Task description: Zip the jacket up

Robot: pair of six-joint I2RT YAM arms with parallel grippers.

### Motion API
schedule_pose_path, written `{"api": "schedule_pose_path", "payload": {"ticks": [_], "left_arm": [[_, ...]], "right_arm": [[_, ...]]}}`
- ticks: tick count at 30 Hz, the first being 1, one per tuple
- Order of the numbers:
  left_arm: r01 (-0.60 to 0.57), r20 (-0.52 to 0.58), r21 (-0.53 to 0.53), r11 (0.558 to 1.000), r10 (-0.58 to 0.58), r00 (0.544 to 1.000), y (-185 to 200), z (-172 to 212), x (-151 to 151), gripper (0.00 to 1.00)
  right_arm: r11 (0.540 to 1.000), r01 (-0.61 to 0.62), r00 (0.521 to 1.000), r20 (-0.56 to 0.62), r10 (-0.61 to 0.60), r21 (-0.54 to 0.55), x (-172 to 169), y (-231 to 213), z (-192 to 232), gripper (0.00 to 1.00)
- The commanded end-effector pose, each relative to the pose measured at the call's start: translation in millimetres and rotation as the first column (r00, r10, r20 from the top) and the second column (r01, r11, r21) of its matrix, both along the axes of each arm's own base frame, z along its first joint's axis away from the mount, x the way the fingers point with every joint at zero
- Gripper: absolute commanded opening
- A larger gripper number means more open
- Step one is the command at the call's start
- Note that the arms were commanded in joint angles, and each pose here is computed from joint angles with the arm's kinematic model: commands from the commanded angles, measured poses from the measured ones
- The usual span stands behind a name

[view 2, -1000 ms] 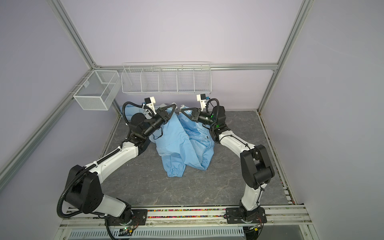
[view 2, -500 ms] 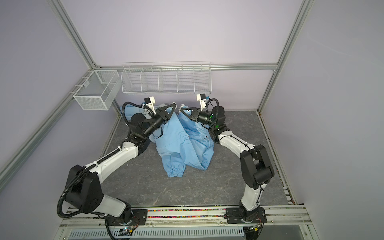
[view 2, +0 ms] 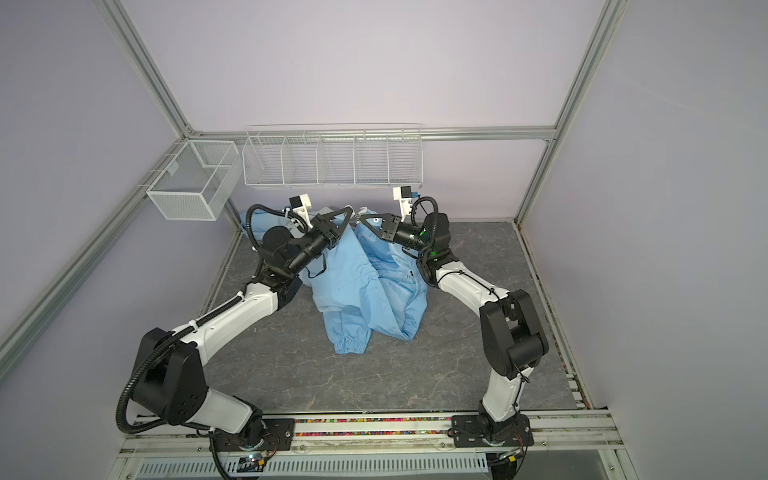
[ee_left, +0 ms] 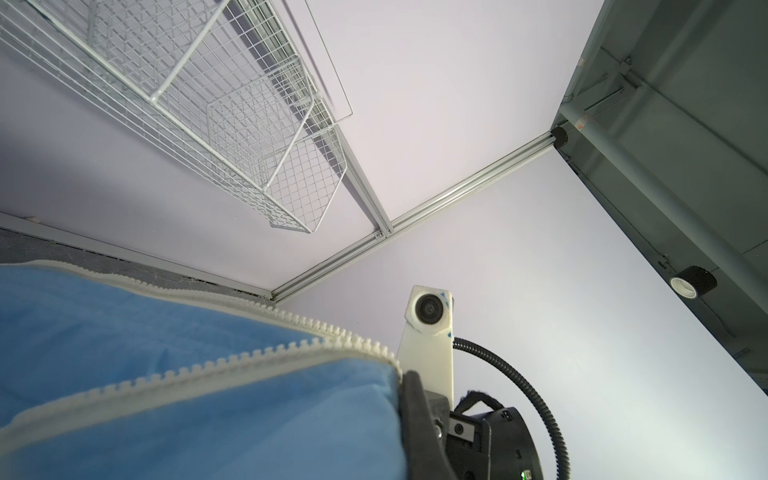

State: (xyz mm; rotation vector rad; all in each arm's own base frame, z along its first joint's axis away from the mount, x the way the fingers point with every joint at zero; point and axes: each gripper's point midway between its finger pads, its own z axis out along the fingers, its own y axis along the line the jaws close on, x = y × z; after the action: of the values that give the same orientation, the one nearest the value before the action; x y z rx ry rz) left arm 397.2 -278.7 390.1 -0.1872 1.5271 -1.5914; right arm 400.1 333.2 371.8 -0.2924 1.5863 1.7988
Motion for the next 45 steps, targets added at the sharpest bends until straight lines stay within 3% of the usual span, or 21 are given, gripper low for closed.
{"api": "schedule_pose_path", "payload": {"ticks": [1, 45], "left_arm": [[-0.015, 0.037, -0.046, 0.999, 0.017, 0.999, 6.6, 14.6, 1.2, 0.0], [0.022, 0.019, -0.065, 0.998, -0.02, 1.0, 4.6, 6.6, -2.6, 0.0]], "right_arm": [[0.996, -0.003, 0.987, 0.157, -0.01, 0.085, -24.7, -9.7, 53.2, 0.07], [0.996, -0.014, 0.986, 0.165, -0.002, 0.094, -29.5, -7.5, 58.2, 0.07]]}}
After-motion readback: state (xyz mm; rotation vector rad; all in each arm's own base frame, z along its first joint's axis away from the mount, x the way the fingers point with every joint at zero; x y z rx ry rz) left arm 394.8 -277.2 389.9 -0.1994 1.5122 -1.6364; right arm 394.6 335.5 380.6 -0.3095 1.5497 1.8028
